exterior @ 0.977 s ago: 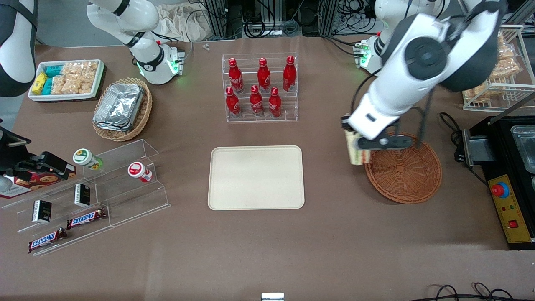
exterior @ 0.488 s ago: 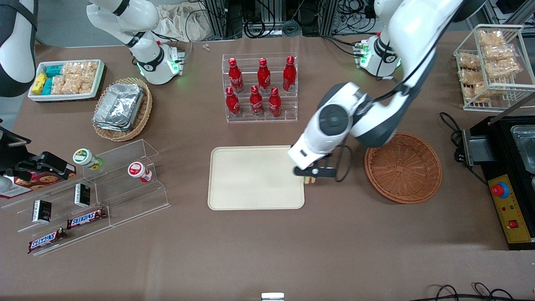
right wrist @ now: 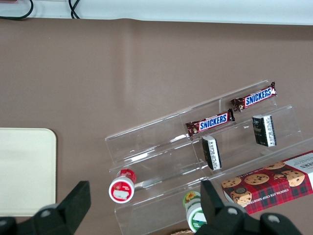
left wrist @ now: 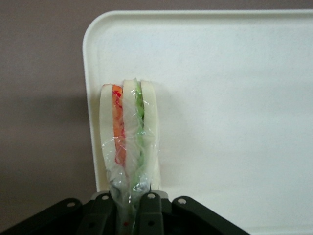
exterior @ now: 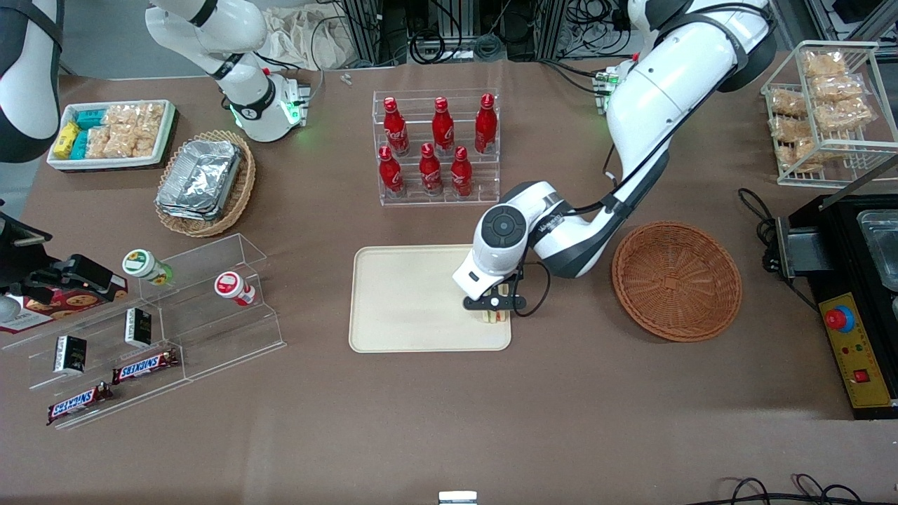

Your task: Place sandwich from basket to tray

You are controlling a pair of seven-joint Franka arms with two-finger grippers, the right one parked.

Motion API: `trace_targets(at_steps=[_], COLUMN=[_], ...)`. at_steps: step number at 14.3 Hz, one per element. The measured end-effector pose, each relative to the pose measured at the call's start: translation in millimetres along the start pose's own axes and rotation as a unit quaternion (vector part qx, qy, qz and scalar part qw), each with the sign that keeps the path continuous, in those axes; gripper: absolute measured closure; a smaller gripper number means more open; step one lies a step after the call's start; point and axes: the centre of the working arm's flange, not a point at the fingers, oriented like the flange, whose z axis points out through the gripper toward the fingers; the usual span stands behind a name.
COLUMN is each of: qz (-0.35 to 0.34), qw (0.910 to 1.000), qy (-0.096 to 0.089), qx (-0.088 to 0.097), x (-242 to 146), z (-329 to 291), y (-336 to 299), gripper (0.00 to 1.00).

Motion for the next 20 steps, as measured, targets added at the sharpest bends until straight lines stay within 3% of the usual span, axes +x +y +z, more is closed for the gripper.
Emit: trace_targets(at_steps=[1, 3, 5, 8, 10, 13, 16, 18, 20], qz=[0.003, 0.009, 0.022, 0.01, -0.005, -0.035, 0.002, 0.026, 0.048], qw=[1.0, 0.9999, 0.9994, 0.9987, 0.9977, 0.9962, 0.9989, 0.9986, 0.9982], qy=[0.003, 0.01, 0.025, 0.049, 0.058, 0.055, 0.03, 0.013, -0.006], qx=[0.0, 0.002, 0.013, 0.012, 0.035, 0.057, 0.036, 0.044, 0.037], x=[0.5, 1.1, 3.1, 15.2, 25.1, 40.2, 64.8, 71.2, 68.9], z=[2.3, 2.0, 1.1, -22.6, -62.1, -151.0, -241.8, -285.3, -312.8], y=[0.4, 1.1, 0.3, 1.2, -5.5, -32.0, -120.9, -191.5, -252.2], gripper=[0.83, 0.68, 0.48, 0.2, 0.01, 0.0, 0.0, 0.0, 0.0])
